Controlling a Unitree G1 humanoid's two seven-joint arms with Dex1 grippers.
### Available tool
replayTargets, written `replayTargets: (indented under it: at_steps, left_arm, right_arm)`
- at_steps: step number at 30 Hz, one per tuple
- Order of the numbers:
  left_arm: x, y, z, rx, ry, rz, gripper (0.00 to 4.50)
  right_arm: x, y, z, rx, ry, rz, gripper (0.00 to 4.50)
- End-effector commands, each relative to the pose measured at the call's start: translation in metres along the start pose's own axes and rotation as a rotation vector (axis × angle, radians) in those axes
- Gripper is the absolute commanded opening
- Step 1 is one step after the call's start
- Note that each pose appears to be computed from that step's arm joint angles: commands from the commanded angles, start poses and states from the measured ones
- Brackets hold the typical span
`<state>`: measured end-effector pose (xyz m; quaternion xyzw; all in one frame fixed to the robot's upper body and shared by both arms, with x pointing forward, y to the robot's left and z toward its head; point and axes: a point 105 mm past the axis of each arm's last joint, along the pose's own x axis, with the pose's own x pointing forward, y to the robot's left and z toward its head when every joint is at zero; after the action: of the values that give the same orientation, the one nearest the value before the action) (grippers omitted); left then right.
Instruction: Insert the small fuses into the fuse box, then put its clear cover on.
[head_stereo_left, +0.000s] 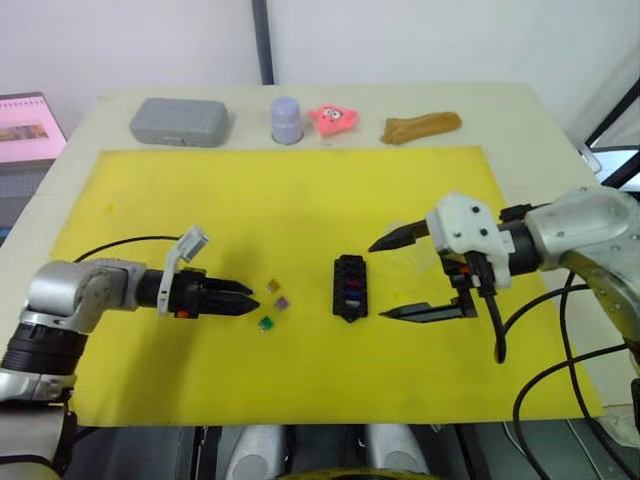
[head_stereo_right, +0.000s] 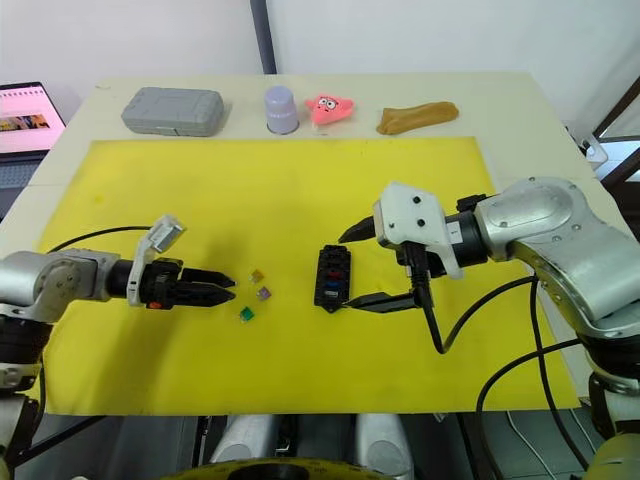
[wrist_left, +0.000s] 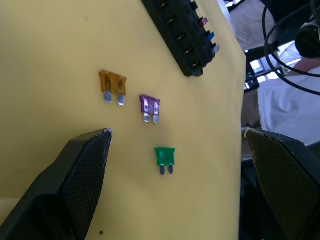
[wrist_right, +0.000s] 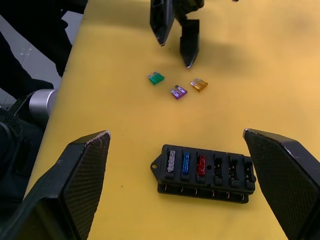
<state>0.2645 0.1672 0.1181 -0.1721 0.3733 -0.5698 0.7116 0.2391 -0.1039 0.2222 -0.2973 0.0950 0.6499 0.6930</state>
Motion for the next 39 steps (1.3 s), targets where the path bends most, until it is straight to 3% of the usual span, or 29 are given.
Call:
replayTargets:
  at_steps: [1,10,22,25,28,37,39]
  left_arm:
    - [0.003,-0.007,-0.008,-0.041,0.035,-0.046,4.50]
    - [0.010,-0.013,-0.021,-0.155,0.074,-0.094,4.50]
    - [0.031,-0.008,-0.027,-0.158,0.120,-0.116,4.50]
    - [0.033,-0.002,-0.028,-0.157,0.125,-0.104,3.65]
    - [0.032,0.004,-0.031,-0.160,0.129,-0.084,2.19]
    - [0.029,0.020,-0.039,-0.154,0.142,-0.030,2.19]
    - [0.030,0.021,-0.039,-0.150,0.142,-0.025,1.30]
  right_arm:
    - [0.000,0.003,0.009,-0.049,-0.008,-0.007,4.49]
    - [0.000,0.003,0.006,-0.042,0.003,-0.017,4.49]
    - [0.000,0.000,0.006,-0.041,0.008,-0.033,4.49]
    - [0.000,0.000,0.007,-0.039,0.012,-0.039,4.50]
    - [0.000,0.001,0.007,-0.039,0.013,-0.041,4.50]
    - [0.000,-0.001,0.008,-0.040,0.017,-0.052,4.50]
    - [0.000,-0.002,0.008,-0.042,0.017,-0.054,4.50]
